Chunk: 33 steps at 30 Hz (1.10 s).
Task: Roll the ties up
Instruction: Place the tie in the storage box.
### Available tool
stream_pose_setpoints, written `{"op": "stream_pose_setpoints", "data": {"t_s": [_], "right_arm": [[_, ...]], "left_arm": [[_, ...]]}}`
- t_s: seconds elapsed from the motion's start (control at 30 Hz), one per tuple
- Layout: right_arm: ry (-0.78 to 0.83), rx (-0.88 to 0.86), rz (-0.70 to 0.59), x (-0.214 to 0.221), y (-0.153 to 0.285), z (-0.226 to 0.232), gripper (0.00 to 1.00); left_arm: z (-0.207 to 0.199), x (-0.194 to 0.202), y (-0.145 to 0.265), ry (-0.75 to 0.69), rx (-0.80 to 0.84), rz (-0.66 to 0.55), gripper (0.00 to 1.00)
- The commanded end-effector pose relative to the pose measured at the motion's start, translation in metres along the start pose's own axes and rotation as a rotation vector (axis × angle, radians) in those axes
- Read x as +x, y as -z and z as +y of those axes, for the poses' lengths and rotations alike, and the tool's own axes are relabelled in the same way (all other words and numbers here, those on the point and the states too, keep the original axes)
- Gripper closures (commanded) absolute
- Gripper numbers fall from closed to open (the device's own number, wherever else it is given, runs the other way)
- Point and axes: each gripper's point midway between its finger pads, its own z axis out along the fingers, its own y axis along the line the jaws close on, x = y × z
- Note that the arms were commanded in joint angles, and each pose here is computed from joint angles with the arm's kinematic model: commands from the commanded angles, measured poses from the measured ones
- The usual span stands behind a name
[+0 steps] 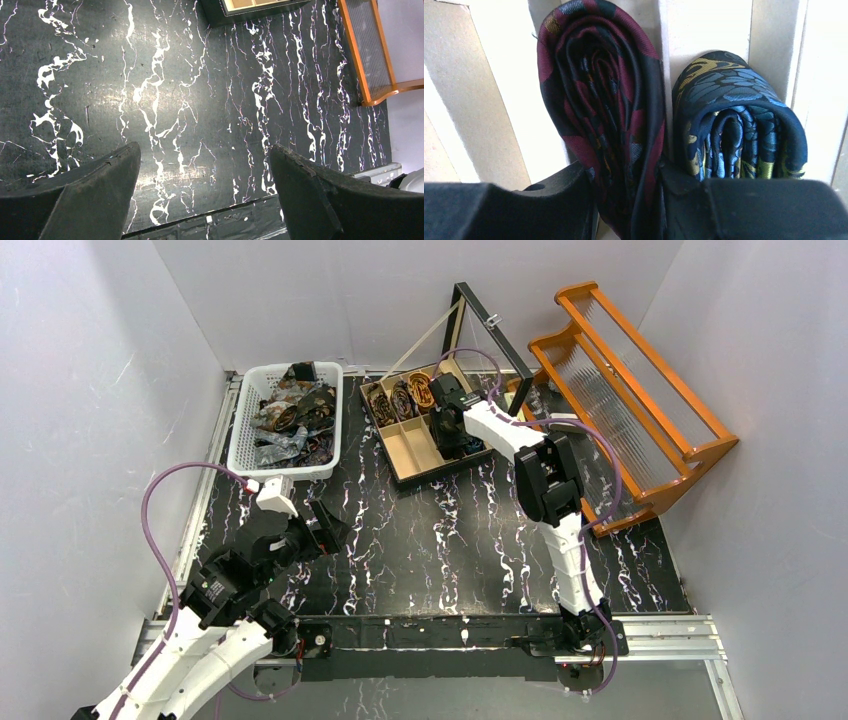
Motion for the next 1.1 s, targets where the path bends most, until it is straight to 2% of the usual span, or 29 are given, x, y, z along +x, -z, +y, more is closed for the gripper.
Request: {"op": "stream_pose_setpoints", "data": {"t_s": [0.0,0.3,0.43,0.8,1.07], "right_arm": [[0.012,0.020,-0.028,-0.010,0.003,0.000,0.70],[0.018,0.014,-0.050,-0.020,0.017,0.001,0.48],[0.018,0.012,-0.061,-0.024,0.022,0.002,0.42],[0.023,0.001,-0.085,-0.034,0.035,0.004,0.33],[0.024,0.004,-0.116,-0.044,0.048,0.003,0.33]], "left_arm": [[0.003,0.002,-0.002,-0.008,-0.005,-0.001,0.02],[0.002,0.003,-0.002,-0.011,0.000,0.003,0.02],[0.002,0.003,-0.002,-0.010,0.003,0.002,0.02],[0.000,0.001,0.000,-0.007,0.020,-0.008,0.02],[0.000,0.003,-0.001,-0.012,0.016,0.001,0.02]]}}
